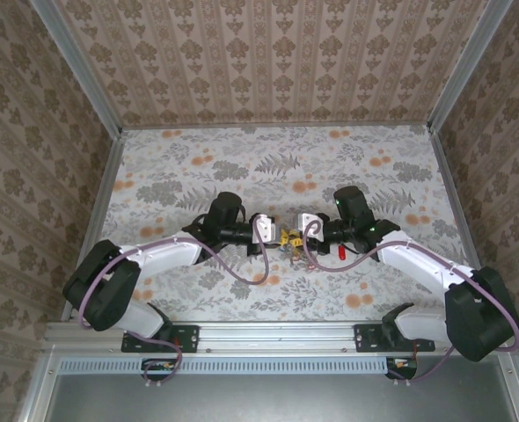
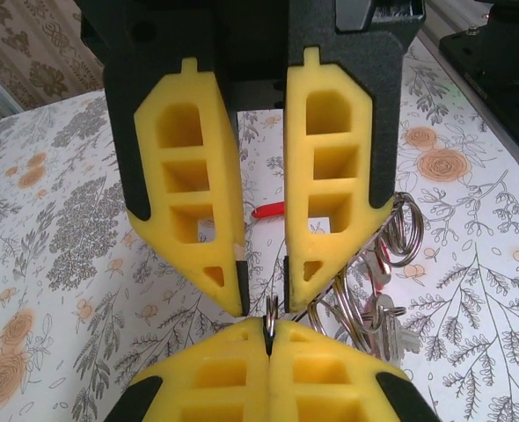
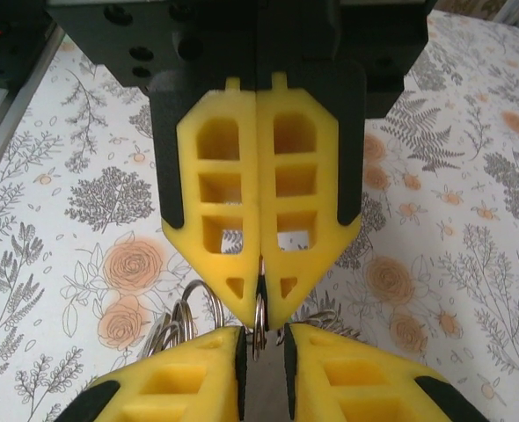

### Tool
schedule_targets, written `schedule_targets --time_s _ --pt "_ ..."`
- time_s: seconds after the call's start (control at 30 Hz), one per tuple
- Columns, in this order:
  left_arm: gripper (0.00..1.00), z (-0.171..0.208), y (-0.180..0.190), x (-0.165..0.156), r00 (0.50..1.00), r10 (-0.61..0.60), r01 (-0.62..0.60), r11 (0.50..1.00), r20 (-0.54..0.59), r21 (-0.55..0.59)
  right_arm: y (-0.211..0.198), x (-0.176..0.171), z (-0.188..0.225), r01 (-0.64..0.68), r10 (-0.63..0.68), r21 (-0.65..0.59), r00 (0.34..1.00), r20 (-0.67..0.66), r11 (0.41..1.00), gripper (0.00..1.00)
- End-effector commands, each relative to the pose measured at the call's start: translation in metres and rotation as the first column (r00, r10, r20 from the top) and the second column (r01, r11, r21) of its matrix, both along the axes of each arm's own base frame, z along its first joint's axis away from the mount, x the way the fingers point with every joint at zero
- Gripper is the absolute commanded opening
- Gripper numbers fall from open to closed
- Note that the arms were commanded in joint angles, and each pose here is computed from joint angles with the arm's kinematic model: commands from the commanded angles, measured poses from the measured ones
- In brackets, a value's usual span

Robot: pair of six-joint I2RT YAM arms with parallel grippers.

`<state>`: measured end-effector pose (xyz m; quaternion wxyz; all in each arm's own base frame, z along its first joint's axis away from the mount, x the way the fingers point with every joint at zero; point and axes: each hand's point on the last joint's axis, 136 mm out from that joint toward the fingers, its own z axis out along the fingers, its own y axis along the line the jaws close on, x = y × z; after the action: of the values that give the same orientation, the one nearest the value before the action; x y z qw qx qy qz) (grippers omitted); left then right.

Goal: Put the keys on the keyring

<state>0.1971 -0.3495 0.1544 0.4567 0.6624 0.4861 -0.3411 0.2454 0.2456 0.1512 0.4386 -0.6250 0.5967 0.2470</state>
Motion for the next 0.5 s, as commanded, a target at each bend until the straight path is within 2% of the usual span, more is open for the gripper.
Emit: schedule_targets --time_s 0.0,0.27,0.37,0.4,0.43,0.47 --pt "0.00 0.034 -0.008 0.003 0.994 -0.022 0.030 0.997 0.104 -0.073 -0.001 -0.001 -0.008 0.009 -0.009 -0.018 1.000 -0.014 1.000 0.19" --pt "0.00 0.037 -0.009 0.003 0.994 -0.022 0.030 0.997 0.104 -0.075 0.008 0.001 -0.007 -0.009 0.008 -0.008 0.999 -0.033 1.000 0.11" --pt "0.00 0.034 -0.008 0.003 0.996 -0.019 0.025 0.998 0.093 -0.062 0.010 0.004 -0.002 -0.001 0.001 0.010 1.000 -0.014 1.000 0.00" --pt "0.00 0.033 -0.007 0.003 0.996 -0.015 0.020 0.998 0.087 -0.058 0.010 0.005 0.000 0.004 -0.004 0.016 1.000 -0.002 1.000 0.00" --pt "0.03 0.032 -0.006 0.003 0.997 -0.008 0.012 0.999 0.078 -0.048 0.009 0.006 0.002 0.014 -0.014 0.025 1.000 0.014 1.000 0.00" --pt "0.10 0.030 -0.004 0.003 0.998 0.000 0.002 1.000 0.064 -0.030 0.009 0.008 0.004 0.027 -0.029 0.039 0.999 0.033 0.999 0.00"
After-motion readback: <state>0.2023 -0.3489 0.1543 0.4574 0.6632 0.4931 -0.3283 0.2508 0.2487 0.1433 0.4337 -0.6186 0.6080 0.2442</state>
